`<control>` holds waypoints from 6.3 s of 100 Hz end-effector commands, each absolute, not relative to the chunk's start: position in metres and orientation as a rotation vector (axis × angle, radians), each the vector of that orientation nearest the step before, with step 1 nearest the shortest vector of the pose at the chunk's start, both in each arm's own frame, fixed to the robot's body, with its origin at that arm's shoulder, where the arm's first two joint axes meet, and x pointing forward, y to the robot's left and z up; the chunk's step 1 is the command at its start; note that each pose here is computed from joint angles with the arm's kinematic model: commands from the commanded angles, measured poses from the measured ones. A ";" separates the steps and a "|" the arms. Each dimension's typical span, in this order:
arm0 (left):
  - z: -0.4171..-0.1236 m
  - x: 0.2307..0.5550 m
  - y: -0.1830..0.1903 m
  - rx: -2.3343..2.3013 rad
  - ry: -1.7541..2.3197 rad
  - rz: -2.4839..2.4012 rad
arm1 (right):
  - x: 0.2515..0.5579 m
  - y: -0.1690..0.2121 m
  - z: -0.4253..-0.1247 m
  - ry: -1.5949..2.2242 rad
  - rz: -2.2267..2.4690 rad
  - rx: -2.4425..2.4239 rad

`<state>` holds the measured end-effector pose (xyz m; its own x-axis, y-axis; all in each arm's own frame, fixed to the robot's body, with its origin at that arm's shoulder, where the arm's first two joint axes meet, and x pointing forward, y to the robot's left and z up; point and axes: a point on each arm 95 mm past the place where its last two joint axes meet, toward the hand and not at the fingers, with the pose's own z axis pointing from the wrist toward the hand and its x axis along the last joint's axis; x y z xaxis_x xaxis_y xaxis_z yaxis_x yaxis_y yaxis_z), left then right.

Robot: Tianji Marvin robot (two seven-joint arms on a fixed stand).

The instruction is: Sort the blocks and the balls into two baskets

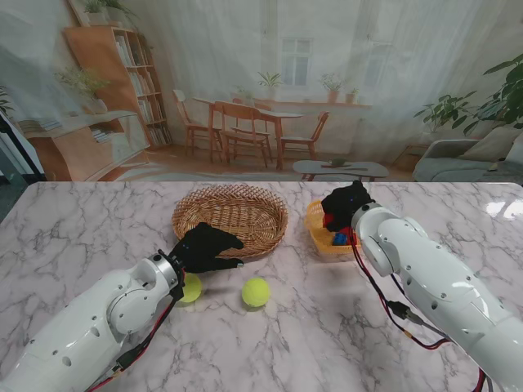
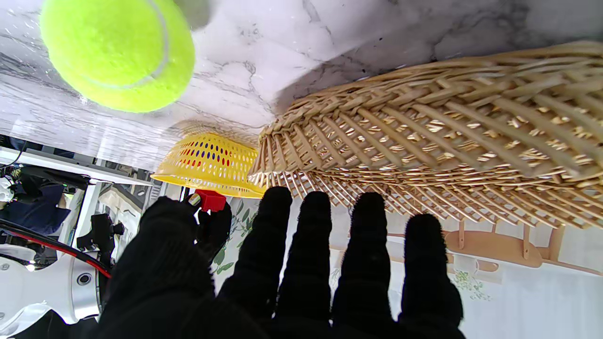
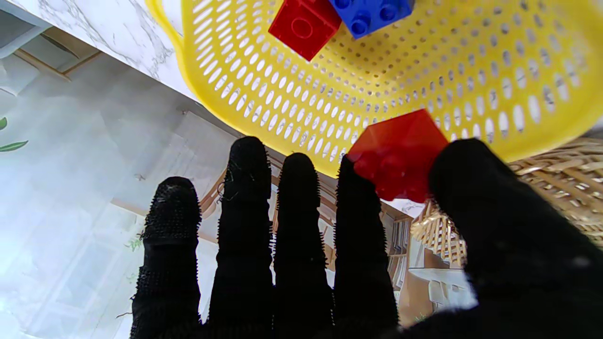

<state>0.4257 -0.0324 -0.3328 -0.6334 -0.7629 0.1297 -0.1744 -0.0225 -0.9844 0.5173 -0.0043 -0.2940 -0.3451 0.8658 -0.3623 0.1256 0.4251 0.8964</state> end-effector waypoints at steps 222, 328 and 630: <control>-0.313 0.383 -0.067 -0.774 1.920 -1.857 | 0.383 -0.009 -0.331 1.374 1.427 1.107; -0.355 0.386 -0.082 -0.710 2.232 -1.668 | 0.381 -0.014 -0.331 1.362 1.402 1.121; -0.300 0.527 -0.093 -0.920 1.954 -1.399 | 0.384 -0.013 -0.338 1.359 1.377 1.160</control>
